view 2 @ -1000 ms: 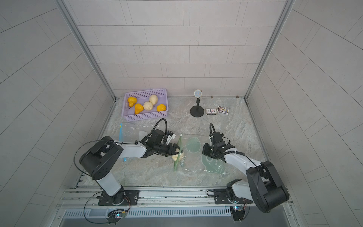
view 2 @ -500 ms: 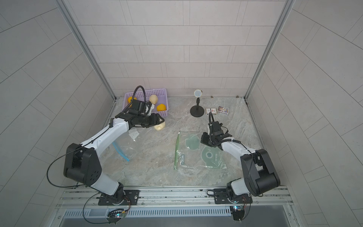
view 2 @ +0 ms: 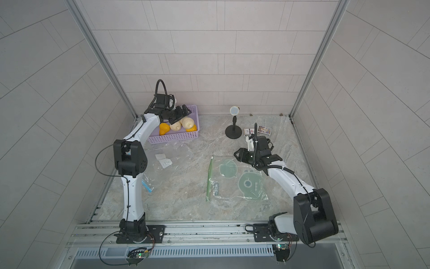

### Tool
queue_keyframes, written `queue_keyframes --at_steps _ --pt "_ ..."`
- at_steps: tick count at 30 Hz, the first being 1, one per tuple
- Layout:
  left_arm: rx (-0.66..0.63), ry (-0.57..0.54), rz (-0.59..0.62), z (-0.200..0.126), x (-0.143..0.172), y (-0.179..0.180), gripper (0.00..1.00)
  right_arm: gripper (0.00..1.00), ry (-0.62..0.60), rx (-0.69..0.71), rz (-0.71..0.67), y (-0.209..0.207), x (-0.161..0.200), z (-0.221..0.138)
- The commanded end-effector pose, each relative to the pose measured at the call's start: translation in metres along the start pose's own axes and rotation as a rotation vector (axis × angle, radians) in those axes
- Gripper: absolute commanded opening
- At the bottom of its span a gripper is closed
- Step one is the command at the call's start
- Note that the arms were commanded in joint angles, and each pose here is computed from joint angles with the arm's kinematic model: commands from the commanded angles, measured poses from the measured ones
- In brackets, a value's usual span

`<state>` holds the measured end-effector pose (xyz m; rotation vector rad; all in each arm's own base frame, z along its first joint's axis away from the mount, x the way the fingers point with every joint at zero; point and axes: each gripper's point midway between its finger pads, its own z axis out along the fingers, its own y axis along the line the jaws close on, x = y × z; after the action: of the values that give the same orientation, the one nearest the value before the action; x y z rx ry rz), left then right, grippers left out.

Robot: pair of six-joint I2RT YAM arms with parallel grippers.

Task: Open the zip-top bag and take out the pear
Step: Place the pear in the basket, then reset both arms

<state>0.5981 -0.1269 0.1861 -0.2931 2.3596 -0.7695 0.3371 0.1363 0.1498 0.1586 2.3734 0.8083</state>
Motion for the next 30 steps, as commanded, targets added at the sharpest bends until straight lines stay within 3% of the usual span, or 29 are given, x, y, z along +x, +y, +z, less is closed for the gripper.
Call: queue_keyframes --at_steps 1,4,7,11,12,13,15,20,22,25,27,29,30 --pt "0.044 -0.072 0.084 -0.072 -0.029 -0.036 1.00 0.60 -0.094 -0.013 -0.110 0.009 -0.009 -0.024" --pt "0.014 -0.167 0.118 -0.126 -0.014 -0.031 1.00 0.64 -0.188 0.044 -0.152 -0.001 -0.018 -0.044" --pt "-0.064 -0.301 0.087 -0.182 0.014 0.003 1.00 0.75 -0.290 0.150 -0.195 -0.017 -0.030 -0.064" --pt "-0.133 -0.445 0.127 -0.217 0.064 0.036 1.00 0.94 -0.440 0.378 -0.232 -0.055 -0.049 -0.093" --pt "-0.193 -0.487 0.140 -0.222 0.075 0.051 1.00 1.00 -0.486 0.453 -0.229 -0.072 -0.053 -0.099" --pt "-0.284 -0.551 0.113 -0.229 0.082 0.073 1.00 1.00 -0.537 0.520 -0.201 -0.089 -0.060 -0.108" --pt "-0.342 -0.640 0.134 -0.229 0.089 0.095 1.00 1.00 -0.598 0.615 -0.085 -0.124 -0.065 -0.120" --pt "-0.408 -0.626 0.263 -0.210 0.113 0.122 1.00 1.00 -0.690 0.781 -0.047 -0.175 -0.062 -0.119" --pt "-0.431 -0.602 0.310 -0.201 0.129 0.134 1.00 1.00 -0.668 0.801 -0.086 -0.183 -0.057 -0.109" --pt "-0.459 -0.658 0.370 -0.191 0.139 0.152 1.00 1.00 -0.706 0.803 -0.111 -0.188 -0.052 -0.103" --pt "-0.520 -0.584 0.394 -0.181 0.150 0.169 1.00 1.00 -0.730 0.781 -0.157 -0.185 -0.052 -0.095" --pt "-0.527 -0.669 0.387 -0.179 0.144 0.177 1.00 1.00 -0.733 0.761 -0.218 -0.182 -0.052 -0.081" --pt "-0.467 -0.682 0.452 -0.172 0.148 0.171 1.00 1.00 -0.724 0.743 -0.274 -0.176 -0.056 -0.074"
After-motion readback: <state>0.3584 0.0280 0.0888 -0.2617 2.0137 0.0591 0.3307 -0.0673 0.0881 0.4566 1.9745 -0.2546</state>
